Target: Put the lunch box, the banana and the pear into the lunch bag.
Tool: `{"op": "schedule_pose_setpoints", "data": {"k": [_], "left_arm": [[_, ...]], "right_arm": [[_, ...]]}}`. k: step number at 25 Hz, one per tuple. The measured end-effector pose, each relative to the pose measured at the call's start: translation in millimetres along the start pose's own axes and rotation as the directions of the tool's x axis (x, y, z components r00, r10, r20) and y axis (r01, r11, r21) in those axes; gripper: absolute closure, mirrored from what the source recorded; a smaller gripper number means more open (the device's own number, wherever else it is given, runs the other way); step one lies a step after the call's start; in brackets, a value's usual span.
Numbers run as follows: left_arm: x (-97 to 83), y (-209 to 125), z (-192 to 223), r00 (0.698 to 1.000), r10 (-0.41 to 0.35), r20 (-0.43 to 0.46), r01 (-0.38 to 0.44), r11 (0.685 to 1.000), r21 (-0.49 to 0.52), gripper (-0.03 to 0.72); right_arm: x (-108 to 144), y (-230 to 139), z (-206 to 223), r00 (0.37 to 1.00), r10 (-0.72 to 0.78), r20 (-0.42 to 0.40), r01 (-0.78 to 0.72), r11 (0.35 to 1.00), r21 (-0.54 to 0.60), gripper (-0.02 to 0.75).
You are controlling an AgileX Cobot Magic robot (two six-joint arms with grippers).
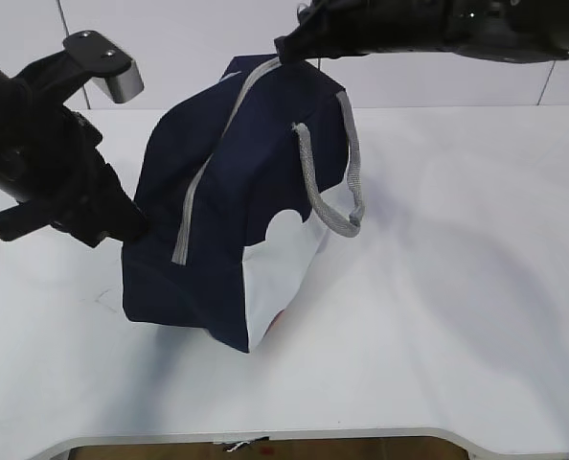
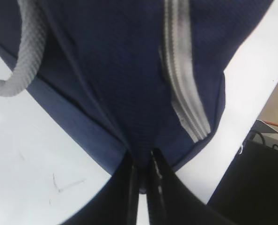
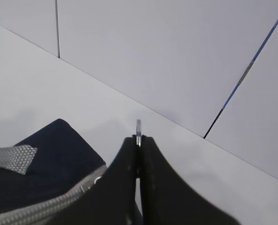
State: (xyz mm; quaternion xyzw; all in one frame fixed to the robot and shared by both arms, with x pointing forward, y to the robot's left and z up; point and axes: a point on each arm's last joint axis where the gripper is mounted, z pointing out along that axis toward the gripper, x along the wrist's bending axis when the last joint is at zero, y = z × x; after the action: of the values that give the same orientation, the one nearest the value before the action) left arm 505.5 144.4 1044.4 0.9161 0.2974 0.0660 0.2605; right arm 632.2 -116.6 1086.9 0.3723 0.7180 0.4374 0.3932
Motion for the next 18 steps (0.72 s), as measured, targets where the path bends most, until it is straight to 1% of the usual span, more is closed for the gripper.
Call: {"op": "schedule_pose_setpoints", "data": {"k": [3, 8, 10, 12, 14, 16, 18], "left_arm": [[0.1, -0.1, 0.0, 1.000, 0.001, -0.001, -0.001, 1.000, 0.001, 0.682], [0.0, -0.2, 0.0, 1.000, -0.027, 0.000, 0.027, 1.000, 0.002, 0.682], [0.0, -0.2, 0.0, 0.998, -0.058, 0.000, 0.058, 0.998, 0.002, 0.678], [0.0, -0.2, 0.0, 0.994, -0.113, 0.000, 0.113, 0.994, 0.002, 0.663], [-0.4, -0.4, -1.2, 0.987, -0.160, 0.000, 0.160, 0.987, 0.003, 0.610], [-1.3, 0.5, -4.5, 0.980, -0.197, 0.001, 0.197, 0.980, -0.002, 0.519], [-1.9, 5.4, -12.9, 0.978, -0.210, -0.002, 0.210, 0.977, -0.025, 0.398]], "right_arm": [[-0.2, 0.6, -0.1, 1.000, 0.013, 0.000, -0.013, 1.000, -0.002, 0.721], [-0.1, 0.9, 0.0, 1.000, 0.014, -0.005, -0.014, 1.000, -0.006, 0.721], [0.2, 1.3, 0.0, 1.000, 0.014, -0.012, -0.014, 1.000, -0.011, 0.721], [0.9, 1.8, 0.0, 1.000, 0.014, -0.021, -0.014, 1.000, -0.017, 0.721], [1.4, 2.4, 0.0, 0.999, 0.023, -0.031, -0.024, 0.999, -0.024, 0.721], [2.8, 3.3, -0.1, 0.998, 0.031, -0.047, -0.032, 0.999, -0.033, 0.721], [3.4, 3.8, -0.1, 0.998, 0.040, -0.055, -0.042, 0.998, -0.037, 0.721]]}}
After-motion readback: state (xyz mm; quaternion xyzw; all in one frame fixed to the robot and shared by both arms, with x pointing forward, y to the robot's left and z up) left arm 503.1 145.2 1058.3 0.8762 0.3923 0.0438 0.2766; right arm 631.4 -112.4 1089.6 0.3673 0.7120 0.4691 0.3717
